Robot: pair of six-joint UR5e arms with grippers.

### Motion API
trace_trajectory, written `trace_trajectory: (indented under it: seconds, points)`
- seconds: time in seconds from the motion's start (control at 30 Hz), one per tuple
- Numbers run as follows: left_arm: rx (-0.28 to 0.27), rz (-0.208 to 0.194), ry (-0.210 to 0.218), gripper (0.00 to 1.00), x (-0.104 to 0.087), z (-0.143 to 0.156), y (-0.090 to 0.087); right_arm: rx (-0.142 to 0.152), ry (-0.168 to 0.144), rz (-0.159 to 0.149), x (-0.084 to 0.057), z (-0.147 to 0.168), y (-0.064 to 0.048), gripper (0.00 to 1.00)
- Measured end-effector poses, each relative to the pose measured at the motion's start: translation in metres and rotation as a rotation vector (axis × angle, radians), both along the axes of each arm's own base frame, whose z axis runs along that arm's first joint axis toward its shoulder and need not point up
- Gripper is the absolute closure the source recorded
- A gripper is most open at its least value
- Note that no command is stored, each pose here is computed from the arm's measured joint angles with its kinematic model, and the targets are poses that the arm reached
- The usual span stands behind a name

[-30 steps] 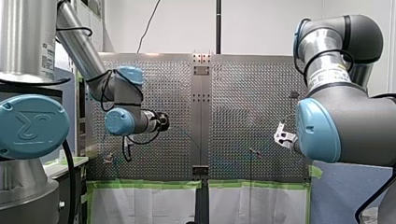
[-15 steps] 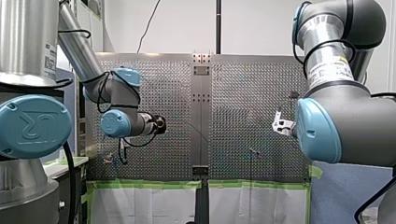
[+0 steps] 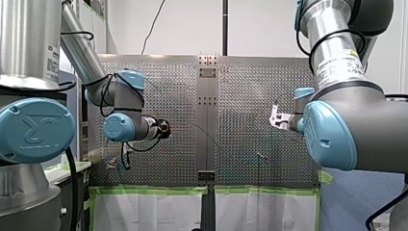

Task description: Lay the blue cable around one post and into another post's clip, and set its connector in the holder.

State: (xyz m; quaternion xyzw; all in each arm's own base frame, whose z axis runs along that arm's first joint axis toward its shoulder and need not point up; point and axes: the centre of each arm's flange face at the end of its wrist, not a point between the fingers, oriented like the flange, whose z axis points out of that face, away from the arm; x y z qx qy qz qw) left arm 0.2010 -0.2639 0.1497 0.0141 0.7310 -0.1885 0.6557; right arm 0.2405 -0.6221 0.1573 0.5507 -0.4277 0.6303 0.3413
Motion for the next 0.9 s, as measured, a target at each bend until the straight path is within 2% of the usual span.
trace_trajectory:
  seconds: [0.17, 0.3, 0.63, 0.9]
  points:
    - [0.000, 0.001, 0.001, 0.00, 0.001, 0.000, 0.001, 0.050, -0.012, -0.038, -0.003, 0.007, 0.019, 1.00]
    - [0.000, -0.008, 0.002, 0.00, 0.001, 0.000, 0.000, 0.065, -0.010, -0.070, -0.008, 0.021, 0.027, 1.00]
    - [0.004, -0.005, 0.009, 0.00, 0.003, -0.001, 0.002, 0.032, 0.068, -0.175, -0.030, 0.074, 0.033, 1.00]
    - [0.008, 0.001, 0.016, 0.00, 0.004, -0.002, 0.004, 0.002, 0.122, -0.203, -0.046, 0.116, 0.037, 1.00]
